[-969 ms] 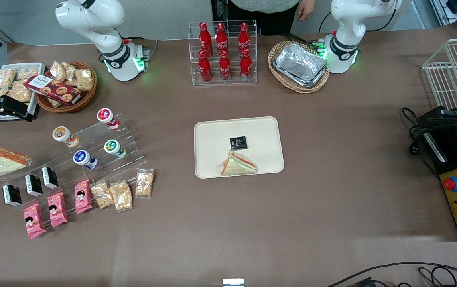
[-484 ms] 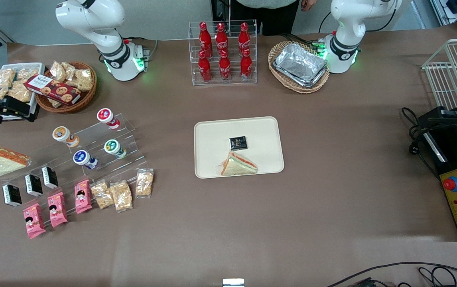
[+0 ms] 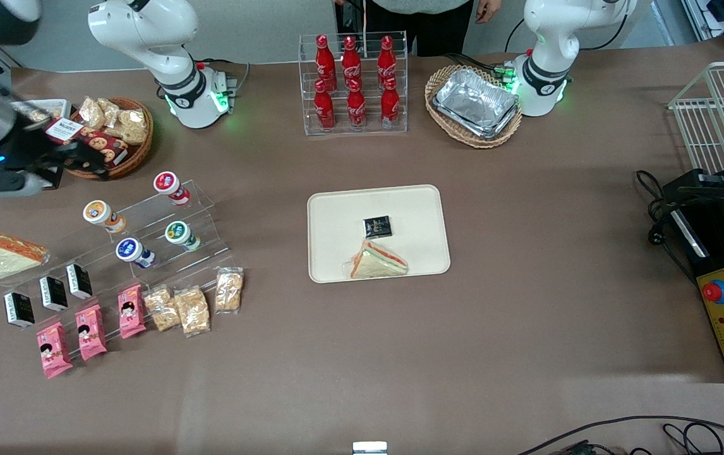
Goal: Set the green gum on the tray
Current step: 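Move the right gripper from rest toward the acrylic gum rack, then lower the right gripper onto the green-labelled gum jar and close it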
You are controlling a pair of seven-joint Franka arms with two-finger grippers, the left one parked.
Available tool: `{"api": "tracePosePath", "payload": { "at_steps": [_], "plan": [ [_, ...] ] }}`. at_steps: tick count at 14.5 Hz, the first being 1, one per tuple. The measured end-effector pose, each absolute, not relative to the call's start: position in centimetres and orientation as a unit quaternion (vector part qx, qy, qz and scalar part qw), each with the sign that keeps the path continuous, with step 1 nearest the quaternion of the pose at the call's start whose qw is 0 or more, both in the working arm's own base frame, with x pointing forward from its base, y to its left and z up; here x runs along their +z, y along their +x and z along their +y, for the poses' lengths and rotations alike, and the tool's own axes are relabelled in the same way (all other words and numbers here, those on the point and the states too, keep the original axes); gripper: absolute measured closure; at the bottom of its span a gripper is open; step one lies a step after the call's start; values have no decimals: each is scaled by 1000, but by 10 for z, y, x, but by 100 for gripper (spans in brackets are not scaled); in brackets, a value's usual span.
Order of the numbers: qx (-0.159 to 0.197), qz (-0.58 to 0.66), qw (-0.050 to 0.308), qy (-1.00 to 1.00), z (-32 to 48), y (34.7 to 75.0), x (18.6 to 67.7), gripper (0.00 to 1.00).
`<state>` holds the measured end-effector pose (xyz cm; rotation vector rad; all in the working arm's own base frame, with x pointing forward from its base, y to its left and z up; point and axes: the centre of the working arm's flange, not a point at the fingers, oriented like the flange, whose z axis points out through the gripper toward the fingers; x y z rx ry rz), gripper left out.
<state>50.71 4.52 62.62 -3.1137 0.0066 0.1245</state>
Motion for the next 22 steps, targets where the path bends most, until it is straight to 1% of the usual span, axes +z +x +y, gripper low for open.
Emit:
{"api": "tracePosePath", "payload": {
  "at_steps": [3, 5, 7, 12, 16, 19, 22],
  "plan": [
    [38, -2, 4, -999, 82, 478, 628, 0],
    [35, -3, 10, -999, 89, 462, 625, 0],
    [34, -1, 11, -999, 87, 455, 622, 0],
    [30, 0, 13, -999, 87, 455, 617, 0],
    [24, -2, 14, -1000, 90, 459, 598, 0],
    [18, -2, 15, -1000, 91, 463, 574, 0],
    [12, 1, 16, -1000, 91, 466, 539, 0]
  ]
}}
